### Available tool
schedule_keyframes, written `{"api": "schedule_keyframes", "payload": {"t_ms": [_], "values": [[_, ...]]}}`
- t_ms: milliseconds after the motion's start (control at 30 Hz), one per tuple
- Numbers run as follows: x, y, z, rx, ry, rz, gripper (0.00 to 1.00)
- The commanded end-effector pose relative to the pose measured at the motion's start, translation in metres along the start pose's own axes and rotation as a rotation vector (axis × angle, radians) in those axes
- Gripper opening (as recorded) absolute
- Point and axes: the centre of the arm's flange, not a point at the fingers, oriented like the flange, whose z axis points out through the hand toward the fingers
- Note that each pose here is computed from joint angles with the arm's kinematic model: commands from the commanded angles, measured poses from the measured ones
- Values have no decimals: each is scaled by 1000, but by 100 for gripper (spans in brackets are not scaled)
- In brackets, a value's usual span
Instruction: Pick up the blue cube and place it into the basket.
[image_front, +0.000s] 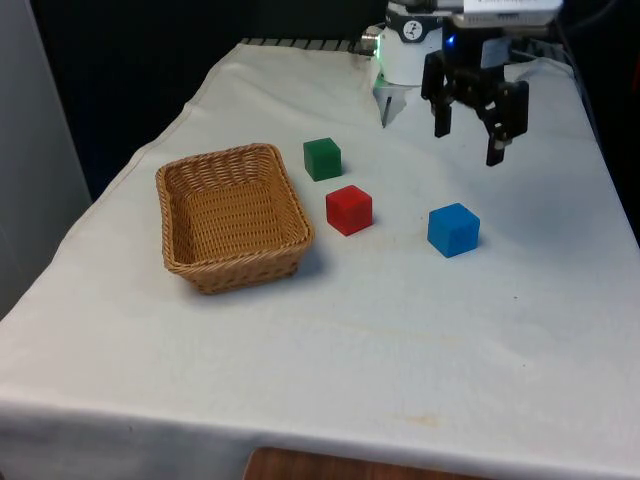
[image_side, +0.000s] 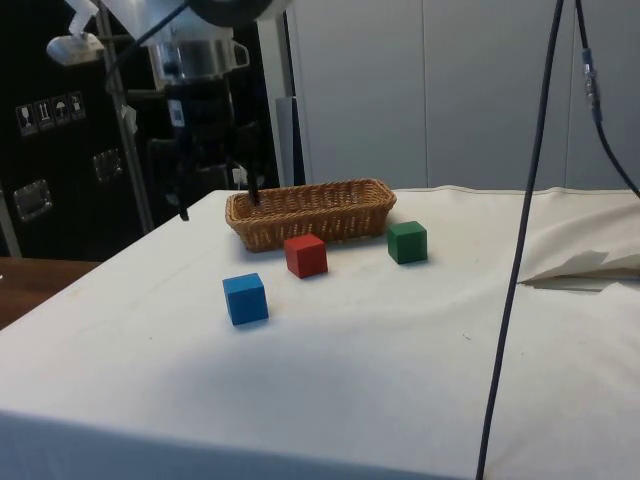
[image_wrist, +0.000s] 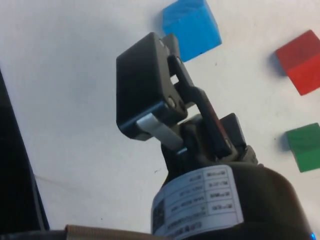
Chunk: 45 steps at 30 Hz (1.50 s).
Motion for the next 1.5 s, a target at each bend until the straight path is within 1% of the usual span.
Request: {"api": "schedule_keyframes", "payload": {"t_ms": [0, 33, 133, 167, 200, 433, 467, 500, 667, 767, 800, 833, 1000, 1033, 1133, 1300, 1333, 1367, 1400, 1467], "values": [[-2, -1, 2, 13, -1, 10, 100], [-3, -1, 8, 13, 1, 19, 100], [-6, 0, 17, 13, 2, 29, 100], [-5, 1, 14, 1, -3, 21, 100], [-7, 0, 19, 14, 4, 33, 100], [-14, 1, 38, 28, 16, 54, 100], [-14, 2, 38, 18, 6, 48, 100], [-15, 1, 40, 30, 17, 57, 100], [-17, 1, 55, 41, 21, 72, 100], [-18, 0, 60, 45, 21, 75, 100], [-18, 1, 58, 37, 13, 67, 100], [-18, 0, 61, 45, 20, 75, 100], [-17, 1, 69, 40, 14, 72, 100], [-17, 1, 66, 36, 11, 69, 100], [-17, 1, 78, 32, 8, 70, 100], [-16, 0, 90, 27, 1, 70, 100], [-16, 0, 92, 28, 0, 70, 100], [-16, 2, 90, 21, -3, 71, 100], [-16, 0, 95, 28, -1, 69, 100], [-16, 0, 102, 28, -3, 70, 100]]}}
